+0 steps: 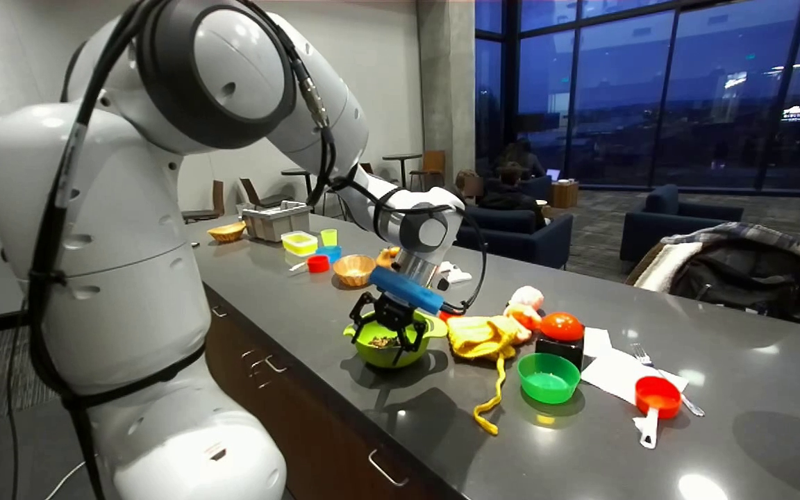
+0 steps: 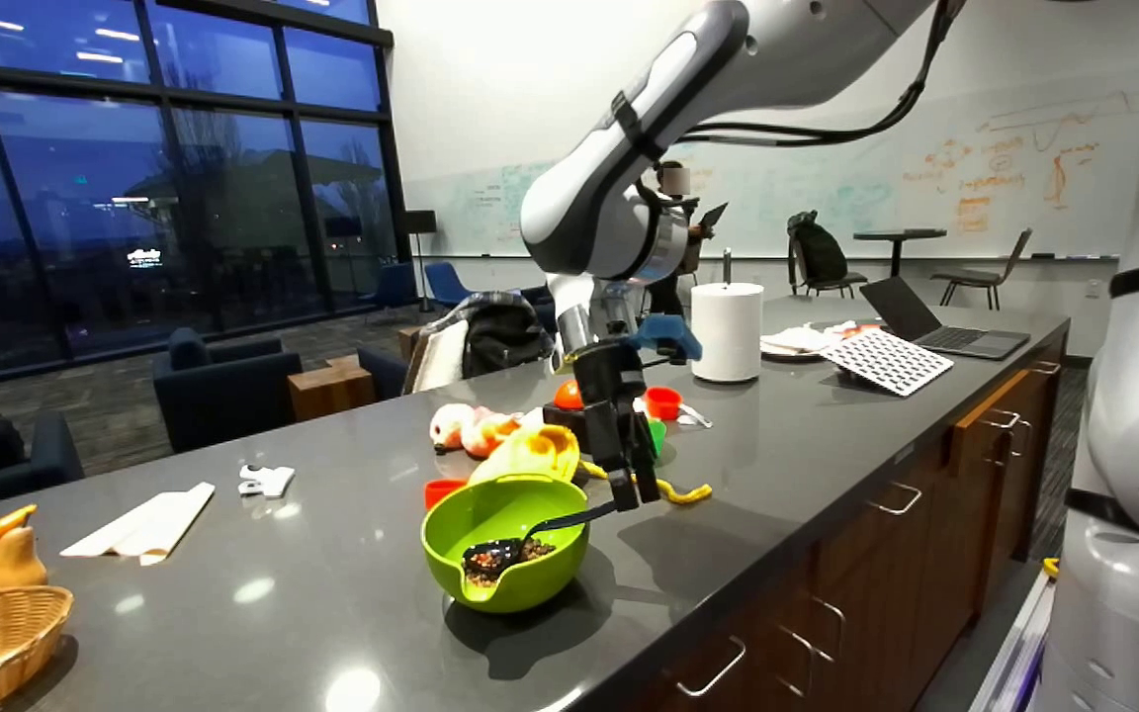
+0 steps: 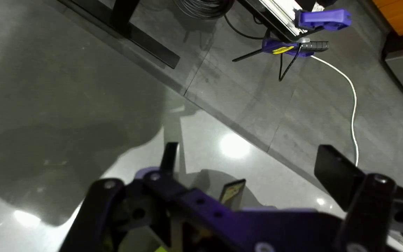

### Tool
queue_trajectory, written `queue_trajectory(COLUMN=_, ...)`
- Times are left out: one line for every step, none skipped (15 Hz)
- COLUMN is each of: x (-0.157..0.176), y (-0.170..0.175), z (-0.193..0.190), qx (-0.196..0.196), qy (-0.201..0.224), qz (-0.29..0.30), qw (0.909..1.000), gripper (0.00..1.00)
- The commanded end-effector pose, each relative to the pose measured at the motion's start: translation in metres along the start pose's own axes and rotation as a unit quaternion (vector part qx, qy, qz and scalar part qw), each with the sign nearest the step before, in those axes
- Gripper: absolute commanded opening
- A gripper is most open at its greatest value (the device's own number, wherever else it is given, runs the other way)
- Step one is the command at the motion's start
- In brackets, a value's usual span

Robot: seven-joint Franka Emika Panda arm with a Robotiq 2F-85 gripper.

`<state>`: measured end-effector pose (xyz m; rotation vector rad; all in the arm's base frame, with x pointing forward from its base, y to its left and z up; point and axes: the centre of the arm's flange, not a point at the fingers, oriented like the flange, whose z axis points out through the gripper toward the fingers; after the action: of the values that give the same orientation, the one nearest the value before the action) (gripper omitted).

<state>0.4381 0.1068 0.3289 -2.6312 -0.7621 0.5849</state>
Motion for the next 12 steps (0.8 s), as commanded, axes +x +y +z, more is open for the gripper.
queue_trajectory(x=0.018, y=0.013, z=-0.002, qx=0.018, qy=0.002, qz=-0.02, qw=0.9996, gripper=1.0)
queue_trajectory(x=0.021, y=0.015, z=-0.002, qx=0.018, qy=0.0, qz=-0.023, qw=0.9996, gripper=1.0)
queue_trajectory(x=0.025, y=0.019, z=0.0, qx=0.02, qy=-0.002, qz=-0.025, qw=0.9995, gripper=1.0)
queue_trajectory(x=0.029, y=0.021, z=0.0, qx=0.022, qy=-0.003, qz=-0.027, qw=0.9994, gripper=1.0)
queue_trajectory(x=0.032, y=0.023, z=0.001, qx=0.023, qy=-0.004, qz=-0.028, qw=0.9993, gripper=1.0)
queue_trajectory(x=0.034, y=0.026, z=0.001, qx=0.025, qy=-0.005, qz=-0.03, qw=0.9992, gripper=0.75)
queue_trajectory(x=0.037, y=0.028, z=0.002, qx=0.025, qy=-0.006, qz=-0.032, qw=0.9992, gripper=0.74)
queue_trajectory(x=0.04, y=0.03, z=0.002, qx=0.026, qy=-0.007, qz=-0.032, qw=0.9991, gripper=0.68)
queue_trajectory(x=0.041, y=0.031, z=0.003, qx=0.027, qy=-0.007, qz=-0.033, qw=0.9991, gripper=0.61)
queue_trajectory(x=0.042, y=0.033, z=0.003, qx=0.029, qy=-0.008, qz=-0.033, qw=0.999, gripper=0.52)
queue_trajectory(x=0.042, y=0.033, z=0.004, qx=0.03, qy=-0.009, qz=-0.034, qw=0.9989, gripper=0.44)
queue_trajectory(x=0.043, y=0.035, z=0.005, qx=0.031, qy=-0.01, qz=-0.034, qw=0.9989, gripper=0.37)
